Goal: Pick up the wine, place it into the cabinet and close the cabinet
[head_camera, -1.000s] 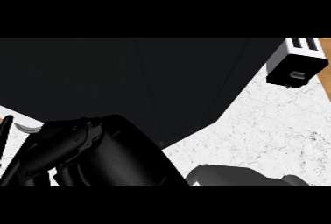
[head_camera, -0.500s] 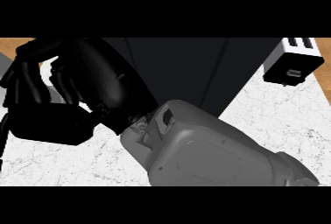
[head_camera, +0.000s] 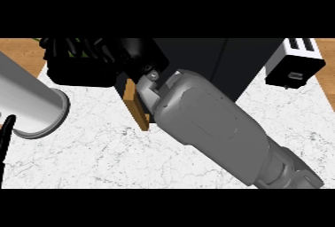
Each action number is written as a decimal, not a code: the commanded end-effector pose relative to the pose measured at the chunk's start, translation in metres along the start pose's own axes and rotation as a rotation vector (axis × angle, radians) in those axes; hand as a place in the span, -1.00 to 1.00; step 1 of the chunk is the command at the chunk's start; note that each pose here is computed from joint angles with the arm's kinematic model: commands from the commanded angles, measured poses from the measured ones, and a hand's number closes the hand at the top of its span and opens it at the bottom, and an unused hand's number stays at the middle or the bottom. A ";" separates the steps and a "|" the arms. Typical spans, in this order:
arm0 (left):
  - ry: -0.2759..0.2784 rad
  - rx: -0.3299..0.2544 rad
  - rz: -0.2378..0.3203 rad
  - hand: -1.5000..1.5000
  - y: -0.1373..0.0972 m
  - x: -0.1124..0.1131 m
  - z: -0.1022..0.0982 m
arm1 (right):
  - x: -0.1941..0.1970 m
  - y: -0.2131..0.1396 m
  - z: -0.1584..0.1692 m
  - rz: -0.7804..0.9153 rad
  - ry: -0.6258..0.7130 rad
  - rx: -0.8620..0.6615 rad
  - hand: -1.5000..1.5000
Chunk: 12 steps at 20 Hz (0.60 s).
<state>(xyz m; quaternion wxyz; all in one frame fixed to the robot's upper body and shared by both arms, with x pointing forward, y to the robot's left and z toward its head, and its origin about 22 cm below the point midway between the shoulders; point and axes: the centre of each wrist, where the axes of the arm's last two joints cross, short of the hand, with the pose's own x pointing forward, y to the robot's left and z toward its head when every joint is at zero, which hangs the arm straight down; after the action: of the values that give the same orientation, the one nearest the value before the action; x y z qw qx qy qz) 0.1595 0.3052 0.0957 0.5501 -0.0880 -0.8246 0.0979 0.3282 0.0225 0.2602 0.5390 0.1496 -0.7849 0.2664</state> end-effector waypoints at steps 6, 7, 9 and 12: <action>0.003 -0.020 -0.009 -1.00 0.001 -0.008 -0.006 | -0.051 -0.065 -0.014 0.085 0.053 -0.112 1.00; 0.003 -0.012 -0.002 -1.00 -0.004 -0.002 -0.004 | -0.043 -0.072 -0.013 0.078 0.055 -0.137 1.00; 0.001 -0.003 -0.005 -1.00 0.006 -0.006 -0.006 | -0.055 -0.068 -0.011 0.130 0.058 -0.118 1.00; -0.009 -0.016 -0.020 -1.00 0.004 0.008 -0.018 | -0.052 -0.073 -0.014 0.145 0.053 -0.132 1.00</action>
<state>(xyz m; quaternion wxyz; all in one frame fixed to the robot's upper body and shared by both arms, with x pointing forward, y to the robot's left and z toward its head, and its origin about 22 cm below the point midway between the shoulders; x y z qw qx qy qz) 0.1676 0.3061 0.0996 0.5475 -0.0903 -0.8272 0.0887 0.3572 0.0076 0.2461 0.4995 0.1392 -0.8019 0.2968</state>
